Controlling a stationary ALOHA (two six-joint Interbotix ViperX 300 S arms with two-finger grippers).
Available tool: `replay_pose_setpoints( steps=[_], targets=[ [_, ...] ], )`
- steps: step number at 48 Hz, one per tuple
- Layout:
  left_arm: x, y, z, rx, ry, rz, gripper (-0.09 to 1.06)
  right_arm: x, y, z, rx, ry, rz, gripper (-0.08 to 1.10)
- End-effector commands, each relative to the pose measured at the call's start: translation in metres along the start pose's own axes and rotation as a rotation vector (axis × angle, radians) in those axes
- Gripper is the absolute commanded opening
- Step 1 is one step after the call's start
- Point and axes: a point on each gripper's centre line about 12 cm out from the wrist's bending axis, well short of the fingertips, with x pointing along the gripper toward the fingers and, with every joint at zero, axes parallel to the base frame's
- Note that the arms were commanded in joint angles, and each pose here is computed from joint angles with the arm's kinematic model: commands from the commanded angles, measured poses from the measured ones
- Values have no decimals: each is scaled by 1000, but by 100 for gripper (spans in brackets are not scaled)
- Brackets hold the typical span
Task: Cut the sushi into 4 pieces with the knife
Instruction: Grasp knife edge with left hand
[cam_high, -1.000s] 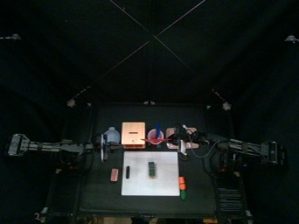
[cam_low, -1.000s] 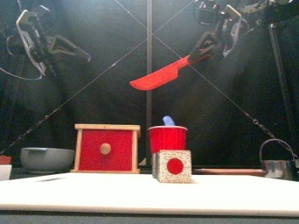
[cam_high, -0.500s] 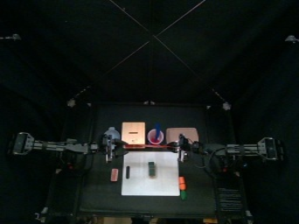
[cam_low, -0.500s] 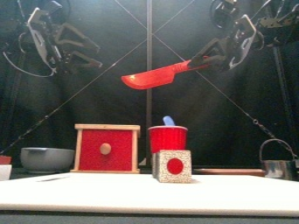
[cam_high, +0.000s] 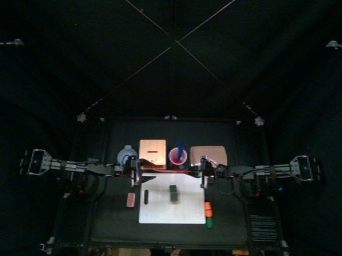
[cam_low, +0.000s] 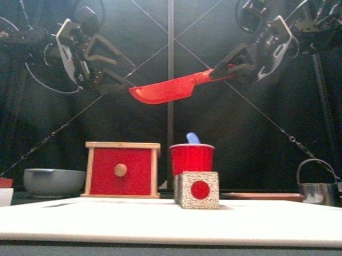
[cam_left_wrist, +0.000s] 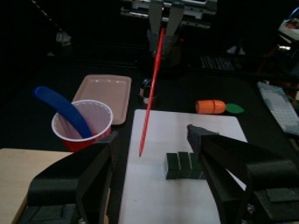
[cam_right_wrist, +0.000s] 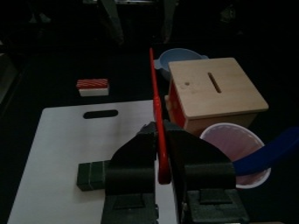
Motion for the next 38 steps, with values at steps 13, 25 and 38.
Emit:
replay_pose_setpoints(
  steps=[13,25,38],
  targets=[
    [20,8,2,1,7,25,75,-1,3,13,5,-43,8,20],
    [22,10,2,3,7,31,59,-1,3,11,6,-37,8,20],
    [22,8,5,24,-13,22,40,4,2,7,21,-17,1,19]
  ],
)
